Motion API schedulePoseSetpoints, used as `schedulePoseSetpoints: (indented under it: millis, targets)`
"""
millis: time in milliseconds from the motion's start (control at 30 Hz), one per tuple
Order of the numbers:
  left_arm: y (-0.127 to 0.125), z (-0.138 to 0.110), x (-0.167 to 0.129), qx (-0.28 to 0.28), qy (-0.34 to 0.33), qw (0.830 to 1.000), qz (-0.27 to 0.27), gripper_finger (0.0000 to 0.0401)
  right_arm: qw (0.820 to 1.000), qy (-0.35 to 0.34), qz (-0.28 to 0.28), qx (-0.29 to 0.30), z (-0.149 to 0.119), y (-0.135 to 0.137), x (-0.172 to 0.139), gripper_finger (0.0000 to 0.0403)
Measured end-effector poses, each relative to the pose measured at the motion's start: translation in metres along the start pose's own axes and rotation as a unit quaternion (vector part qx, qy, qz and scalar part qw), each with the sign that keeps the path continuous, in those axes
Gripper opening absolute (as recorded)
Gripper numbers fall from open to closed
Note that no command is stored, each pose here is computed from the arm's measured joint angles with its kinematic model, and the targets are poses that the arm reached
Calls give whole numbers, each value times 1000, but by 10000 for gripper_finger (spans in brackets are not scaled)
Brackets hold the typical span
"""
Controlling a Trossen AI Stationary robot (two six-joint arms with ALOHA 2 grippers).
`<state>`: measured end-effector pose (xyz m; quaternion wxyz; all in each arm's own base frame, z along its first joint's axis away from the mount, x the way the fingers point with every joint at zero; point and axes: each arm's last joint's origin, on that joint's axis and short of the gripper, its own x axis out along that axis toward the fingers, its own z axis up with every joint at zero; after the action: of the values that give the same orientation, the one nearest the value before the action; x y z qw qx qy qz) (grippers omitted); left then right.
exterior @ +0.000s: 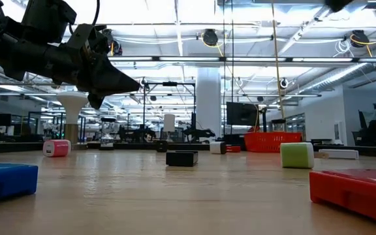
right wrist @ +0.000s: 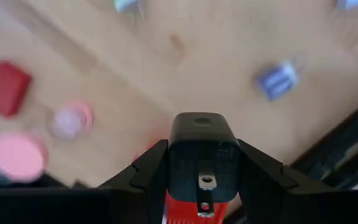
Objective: Pick & Place Office items
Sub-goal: Put the bottom black charger adapter into the bottom right red basket
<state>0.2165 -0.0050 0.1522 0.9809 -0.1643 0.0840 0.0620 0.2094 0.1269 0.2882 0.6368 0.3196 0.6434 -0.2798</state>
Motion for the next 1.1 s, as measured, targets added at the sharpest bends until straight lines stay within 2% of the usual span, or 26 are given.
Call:
schedulePoseSetpoints:
  millis: [100,233,433,533,700,900,1100]
  targets:
    - [0,0,0,0,0,1000,0,3,1000,20,2,-1,-22,4,8,142]
    - [0,0,0,0,2,1000,1,12,998,57,-5,-2,-51,3,27,142]
    - [0,-1,0,0,4,1000,1,5,995,95,34,-1,-91,4,61,142]
    - [0,-1,0,-7,4,1000,2,4,993,111,36,6,-104,-1,77,142]
    - [0,-1,0,-12,4,1000,2,15,992,123,18,16,-116,-12,92,142]
    - [0,-1,0,-19,4,1000,1,5,989,141,52,15,-125,-10,101,142]
    - [0,-1,0,-23,4,1000,1,15,989,143,46,11,-129,-13,102,143]
